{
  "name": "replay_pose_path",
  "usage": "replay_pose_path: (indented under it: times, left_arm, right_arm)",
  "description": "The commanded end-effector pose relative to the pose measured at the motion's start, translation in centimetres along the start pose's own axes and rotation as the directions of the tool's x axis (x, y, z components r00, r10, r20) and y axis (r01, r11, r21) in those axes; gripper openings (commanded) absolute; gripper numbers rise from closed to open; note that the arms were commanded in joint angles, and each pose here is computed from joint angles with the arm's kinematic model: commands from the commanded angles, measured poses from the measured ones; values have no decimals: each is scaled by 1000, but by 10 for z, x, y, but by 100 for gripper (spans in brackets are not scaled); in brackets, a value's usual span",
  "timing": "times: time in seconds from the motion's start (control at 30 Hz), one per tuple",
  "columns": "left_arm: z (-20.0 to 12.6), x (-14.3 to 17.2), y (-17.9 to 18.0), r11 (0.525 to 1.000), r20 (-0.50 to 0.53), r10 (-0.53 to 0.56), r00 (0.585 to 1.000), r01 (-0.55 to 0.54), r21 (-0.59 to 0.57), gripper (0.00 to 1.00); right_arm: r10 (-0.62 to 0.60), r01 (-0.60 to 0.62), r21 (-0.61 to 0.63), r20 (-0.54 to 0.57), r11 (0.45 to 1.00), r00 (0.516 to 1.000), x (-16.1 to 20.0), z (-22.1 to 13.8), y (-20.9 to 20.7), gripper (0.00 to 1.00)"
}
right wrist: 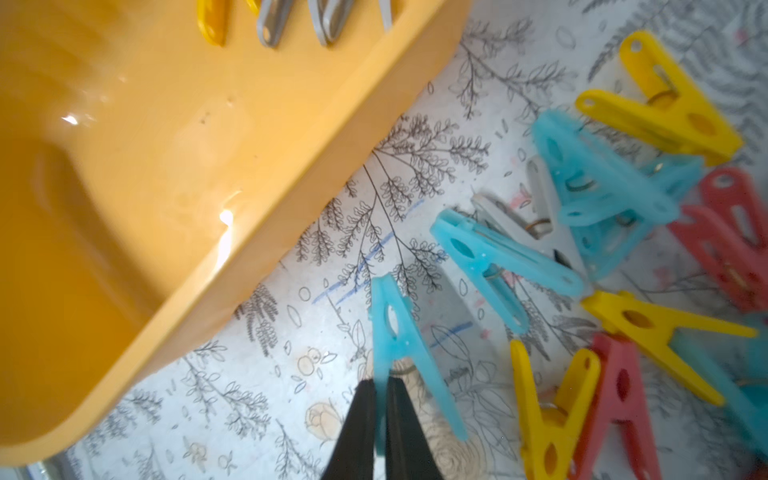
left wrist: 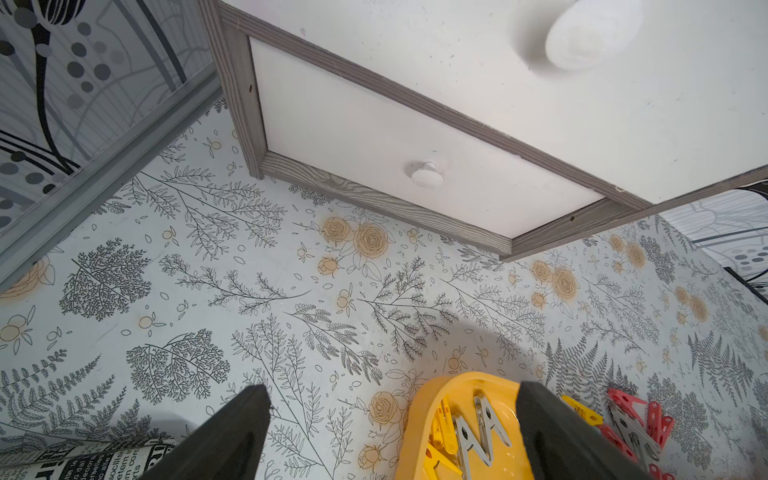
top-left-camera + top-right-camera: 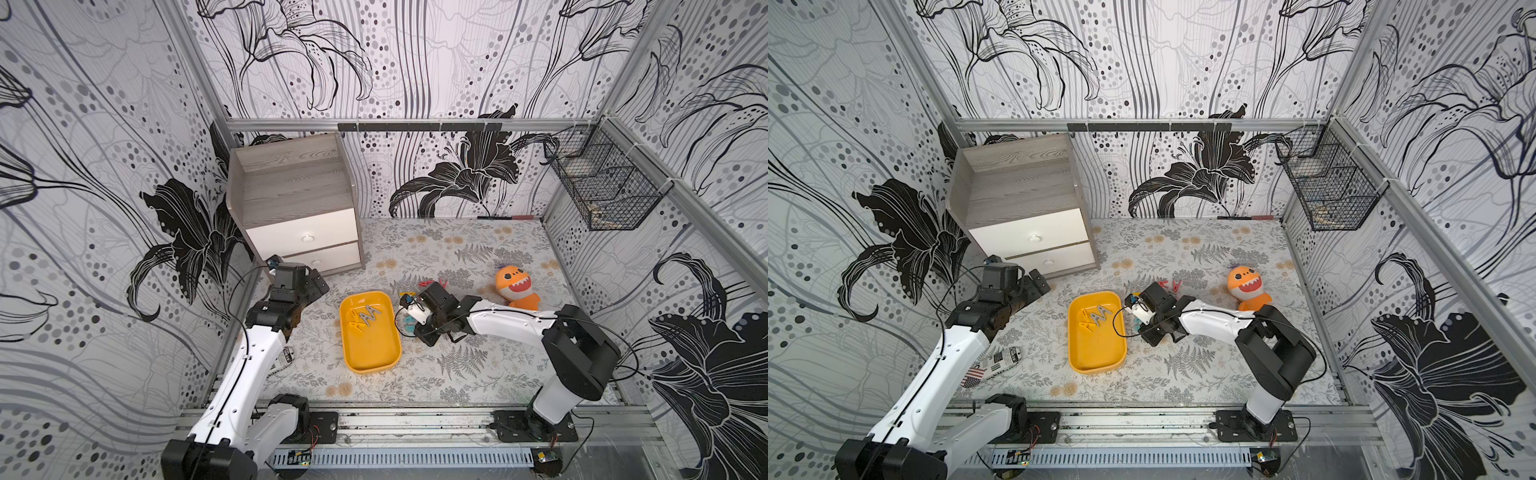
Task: Put the clothespins into the storage box
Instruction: Pick up the clothespin from the center of the board, then place the clothespin in the storage box.
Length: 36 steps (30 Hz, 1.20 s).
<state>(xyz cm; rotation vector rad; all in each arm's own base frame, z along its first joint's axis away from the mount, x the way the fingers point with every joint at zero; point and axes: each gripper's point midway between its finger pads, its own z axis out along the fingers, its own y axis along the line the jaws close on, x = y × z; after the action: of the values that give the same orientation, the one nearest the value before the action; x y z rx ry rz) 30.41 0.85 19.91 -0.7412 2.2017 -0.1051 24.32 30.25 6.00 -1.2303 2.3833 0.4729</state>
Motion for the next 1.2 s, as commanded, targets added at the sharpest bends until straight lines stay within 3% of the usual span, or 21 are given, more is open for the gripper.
replay_pose_path:
  times: [0.0,0.2,0.37,0.57,0.87,1.0,1.17]
  left_arm:
    - [-6,-9,-5,1000,25,3,1000,-4,16,97]
    - [-8,-8,-5,1000,27,3,1000,-4,18,97]
    - [-4,-6,-6,1000,19,-4,1000,4,25,97]
    - [-2,-5,-7,1000,12,-4,1000,3,26,97]
    - [-6,-5,-2,1000,18,18,1000,-18,6,97]
    - [-4,-5,-3,1000,19,14,1000,-14,11,97]
    - [-3,-5,-6,1000,17,5,1000,-5,23,97]
  right_arm:
    - [14,-15,11,28,1000,999,-13,-23,2,10]
    - [30,-33,31,109,999,994,-43,-46,1,7]
    - [55,-53,-18,227,998,972,-92,-57,23,7]
    - [64,-62,-17,158,998,985,-121,-15,54,6]
    - [105,-105,8,2,994,994,-92,47,61,6]
    - [193,-192,60,-17,980,981,-78,56,52,6]
    - [349,-343,183,-2,921,937,-66,65,35,6]
